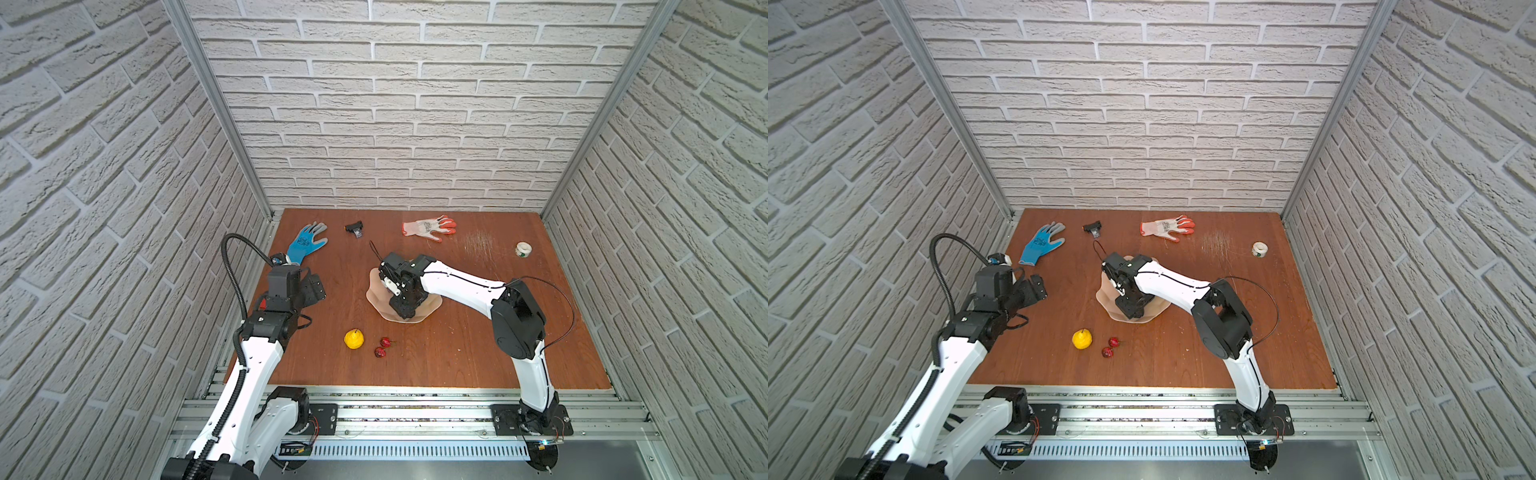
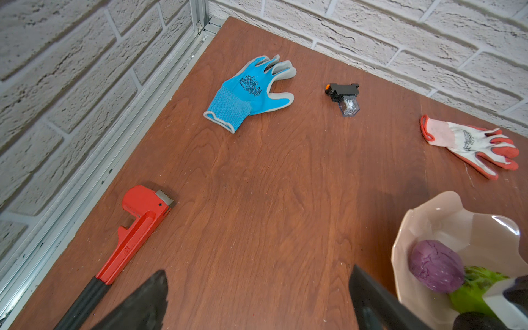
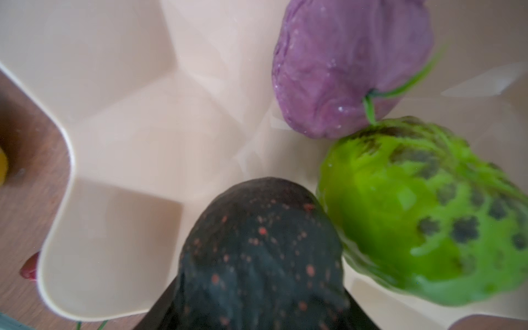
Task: Arrange fruit in a fruit bowl
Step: Place the fruit in the fruit bowl.
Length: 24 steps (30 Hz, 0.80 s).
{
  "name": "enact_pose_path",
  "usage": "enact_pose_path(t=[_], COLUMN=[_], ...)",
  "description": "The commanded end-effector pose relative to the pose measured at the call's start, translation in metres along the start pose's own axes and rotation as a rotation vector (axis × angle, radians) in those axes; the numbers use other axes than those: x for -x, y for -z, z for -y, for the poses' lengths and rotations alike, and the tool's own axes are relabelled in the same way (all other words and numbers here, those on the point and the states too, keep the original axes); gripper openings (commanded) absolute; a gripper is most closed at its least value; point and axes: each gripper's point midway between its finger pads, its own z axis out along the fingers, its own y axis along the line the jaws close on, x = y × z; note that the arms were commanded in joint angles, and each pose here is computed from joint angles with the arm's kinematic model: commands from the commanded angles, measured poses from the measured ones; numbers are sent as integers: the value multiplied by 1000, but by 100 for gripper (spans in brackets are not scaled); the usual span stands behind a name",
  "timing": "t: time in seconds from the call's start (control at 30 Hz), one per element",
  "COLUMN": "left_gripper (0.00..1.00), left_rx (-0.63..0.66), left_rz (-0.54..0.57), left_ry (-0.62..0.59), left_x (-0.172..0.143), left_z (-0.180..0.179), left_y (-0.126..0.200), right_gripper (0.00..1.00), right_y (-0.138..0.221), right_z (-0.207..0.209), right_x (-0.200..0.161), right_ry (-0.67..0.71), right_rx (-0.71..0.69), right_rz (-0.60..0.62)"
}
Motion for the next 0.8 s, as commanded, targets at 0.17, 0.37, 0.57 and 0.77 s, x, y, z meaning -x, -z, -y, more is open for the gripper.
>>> enact_pose_path(t=[0.17, 0.37, 0.57, 0.77], left_gripper=[98, 98, 98, 98], left_rx=[2, 4, -4, -19], left_rz=[31, 27, 14, -55], left_ry=[14, 12, 2, -15], left_x=[11, 10, 10, 2], left_z=[0, 0, 2, 7], left_y=[4, 3, 3, 0], right_gripper=[59, 69, 73, 71], right_y=[-1, 2, 11, 24], right_z=[9, 13, 16, 14], right_x=[0, 0, 4, 9], right_ry=[44, 58, 61, 59], right_rx=[-55, -70, -84, -68], right_rz=[-23, -17, 9, 40])
